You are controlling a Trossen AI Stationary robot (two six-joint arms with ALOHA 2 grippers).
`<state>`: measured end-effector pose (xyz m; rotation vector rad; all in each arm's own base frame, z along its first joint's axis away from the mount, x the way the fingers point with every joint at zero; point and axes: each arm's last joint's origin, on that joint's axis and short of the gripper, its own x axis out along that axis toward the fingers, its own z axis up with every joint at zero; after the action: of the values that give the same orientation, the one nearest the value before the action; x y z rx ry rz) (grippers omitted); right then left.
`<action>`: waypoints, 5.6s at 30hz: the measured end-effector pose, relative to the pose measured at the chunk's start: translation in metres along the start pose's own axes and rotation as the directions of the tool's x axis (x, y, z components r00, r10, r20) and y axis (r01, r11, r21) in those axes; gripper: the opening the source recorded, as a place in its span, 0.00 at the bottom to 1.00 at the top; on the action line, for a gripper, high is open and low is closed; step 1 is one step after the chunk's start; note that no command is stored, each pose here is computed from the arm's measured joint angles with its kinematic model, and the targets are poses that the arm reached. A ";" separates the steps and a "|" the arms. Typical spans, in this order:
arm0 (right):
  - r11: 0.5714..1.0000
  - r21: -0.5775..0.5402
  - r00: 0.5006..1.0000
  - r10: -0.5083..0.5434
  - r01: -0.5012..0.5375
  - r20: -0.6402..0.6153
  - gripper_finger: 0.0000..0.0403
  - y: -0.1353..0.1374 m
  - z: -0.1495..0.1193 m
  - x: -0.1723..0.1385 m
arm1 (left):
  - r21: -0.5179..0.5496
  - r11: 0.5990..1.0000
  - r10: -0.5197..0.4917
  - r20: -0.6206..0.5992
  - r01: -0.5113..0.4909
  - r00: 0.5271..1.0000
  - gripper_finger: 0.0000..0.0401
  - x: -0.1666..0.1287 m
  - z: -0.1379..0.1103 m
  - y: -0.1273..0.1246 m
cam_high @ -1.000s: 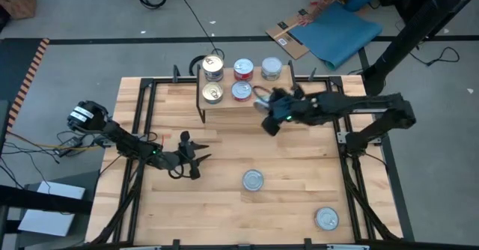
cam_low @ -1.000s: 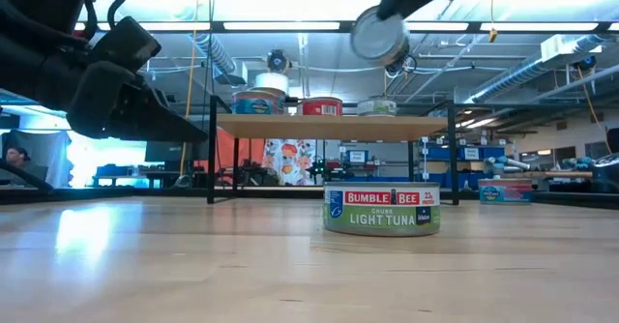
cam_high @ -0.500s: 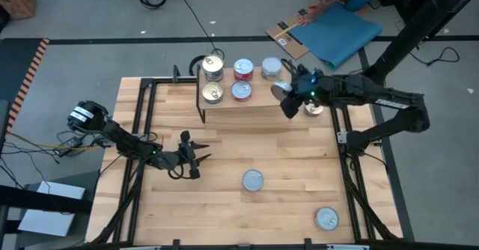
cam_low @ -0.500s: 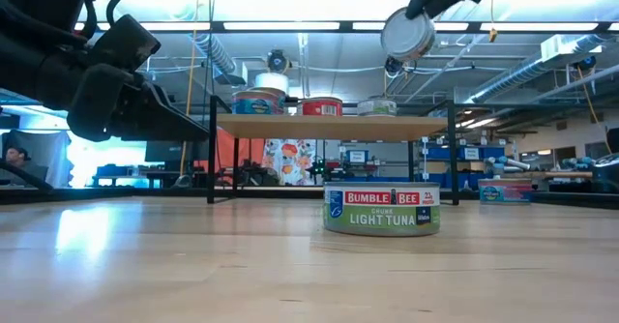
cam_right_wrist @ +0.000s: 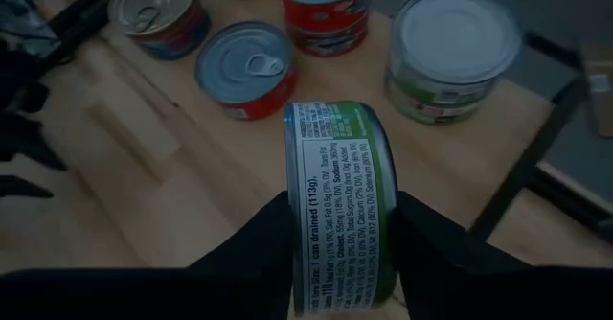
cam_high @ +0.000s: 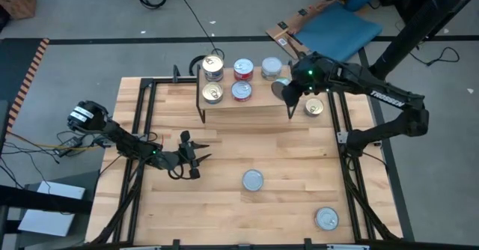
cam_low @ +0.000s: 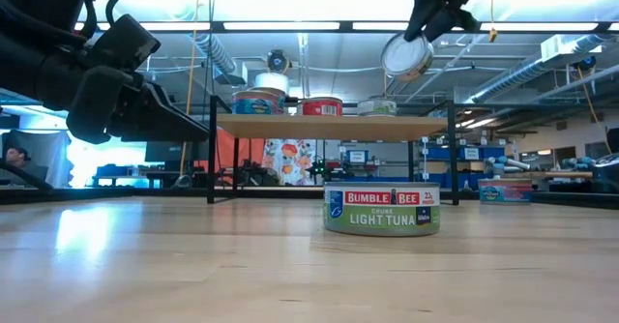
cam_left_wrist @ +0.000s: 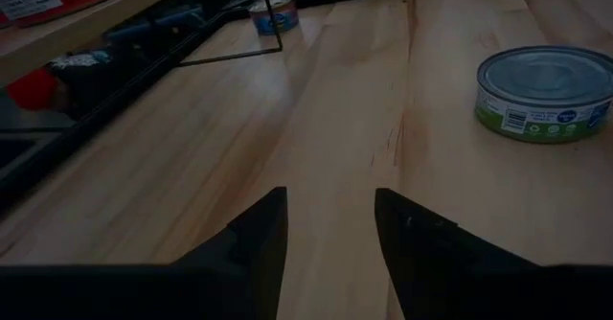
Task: Stack canned seafood by type on shelf
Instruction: Put the green tuna can on the shelf, then stack the blue pink tuna can on top of the other blue pink tuna can on the shelf
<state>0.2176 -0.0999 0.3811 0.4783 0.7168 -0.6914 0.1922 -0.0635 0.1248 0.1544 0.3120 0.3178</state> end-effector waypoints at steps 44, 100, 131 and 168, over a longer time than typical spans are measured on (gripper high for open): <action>0.957 0.290 0.998 0.007 -0.026 0.067 0.62 -0.039 -0.018 0.076 | 0.011 1.000 0.002 -0.001 -0.002 1.000 0.41 0.000 0.000 0.000; 0.968 -0.248 0.955 -0.056 -0.020 -0.292 0.02 0.073 -0.203 0.040 | -0.004 1.000 0.001 0.000 -0.001 1.000 0.41 0.000 0.000 0.000; 0.901 -0.325 0.882 -0.381 0.287 -0.276 0.00 -0.033 -0.168 0.067 | 0.039 0.999 0.002 0.005 -0.002 1.000 0.41 0.000 0.001 0.000; 0.596 0.560 0.751 -0.657 0.575 -0.072 0.00 -0.103 -0.191 0.114 | 0.033 0.999 0.002 0.008 -0.002 1.000 0.41 0.000 0.001 0.000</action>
<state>0.1249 -0.0999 0.1538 0.7076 0.5256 -1.6223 0.1929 -0.0634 0.1258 0.1888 0.3094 0.3143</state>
